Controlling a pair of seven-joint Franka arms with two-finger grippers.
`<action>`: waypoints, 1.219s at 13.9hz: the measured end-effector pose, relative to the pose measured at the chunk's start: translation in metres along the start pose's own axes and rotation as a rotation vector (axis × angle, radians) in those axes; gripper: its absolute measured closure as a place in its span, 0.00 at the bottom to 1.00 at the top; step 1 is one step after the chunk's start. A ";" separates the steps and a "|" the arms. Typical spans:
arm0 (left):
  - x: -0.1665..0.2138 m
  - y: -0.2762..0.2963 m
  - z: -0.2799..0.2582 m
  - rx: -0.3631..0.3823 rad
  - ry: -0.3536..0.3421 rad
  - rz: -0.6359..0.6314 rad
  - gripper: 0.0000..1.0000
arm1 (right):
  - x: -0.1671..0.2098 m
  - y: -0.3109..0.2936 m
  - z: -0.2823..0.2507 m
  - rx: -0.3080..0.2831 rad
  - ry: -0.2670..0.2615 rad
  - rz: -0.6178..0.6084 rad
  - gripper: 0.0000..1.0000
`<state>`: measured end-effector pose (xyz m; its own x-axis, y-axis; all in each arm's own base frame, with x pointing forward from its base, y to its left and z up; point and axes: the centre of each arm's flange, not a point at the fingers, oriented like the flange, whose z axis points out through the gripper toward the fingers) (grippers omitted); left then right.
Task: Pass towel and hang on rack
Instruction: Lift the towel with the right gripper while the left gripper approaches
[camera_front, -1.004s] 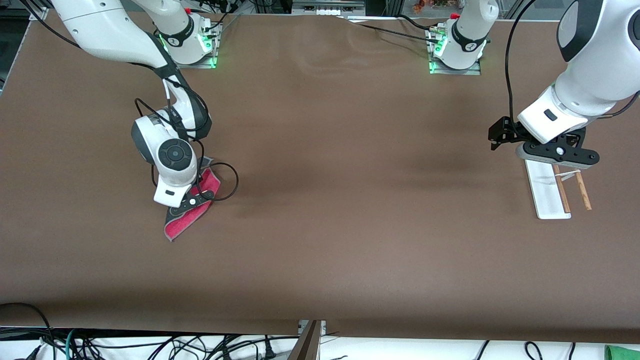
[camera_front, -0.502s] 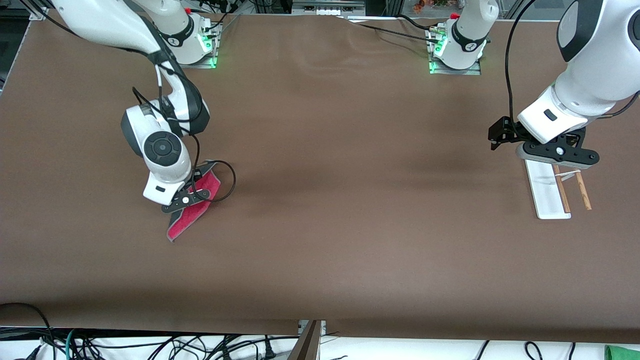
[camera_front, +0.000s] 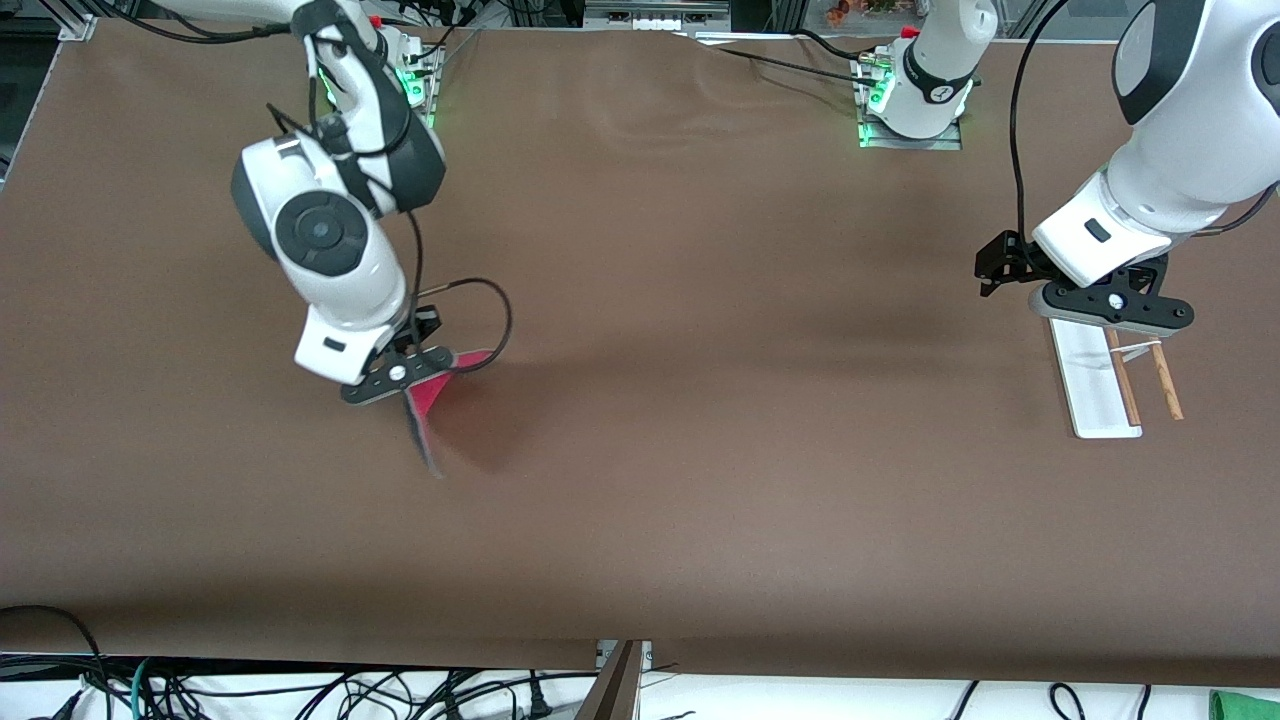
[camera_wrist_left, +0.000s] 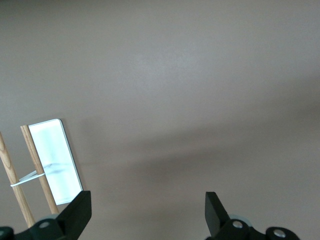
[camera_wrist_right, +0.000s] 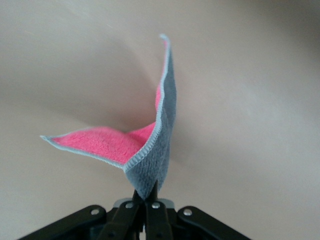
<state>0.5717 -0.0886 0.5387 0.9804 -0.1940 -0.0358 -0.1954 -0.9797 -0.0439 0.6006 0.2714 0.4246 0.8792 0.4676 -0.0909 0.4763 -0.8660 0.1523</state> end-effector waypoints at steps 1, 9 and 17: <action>0.000 0.001 0.003 -0.002 -0.010 0.001 0.00 | 0.002 -0.014 -0.012 0.008 0.021 -0.021 0.97; 0.022 0.022 0.048 -0.214 -0.092 -0.025 0.00 | 0.002 -0.108 -0.084 0.074 0.164 -0.160 0.97; 0.052 0.040 0.085 -0.731 -0.026 0.144 0.00 | 0.004 -0.195 -0.110 0.149 0.325 -0.279 0.97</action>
<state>0.6128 -0.1340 0.4505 0.9438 -0.3303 -0.0155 -0.2449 -0.7299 0.6381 0.5119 0.4614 0.5028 0.6853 0.6975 0.2094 0.7101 -0.7038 0.0204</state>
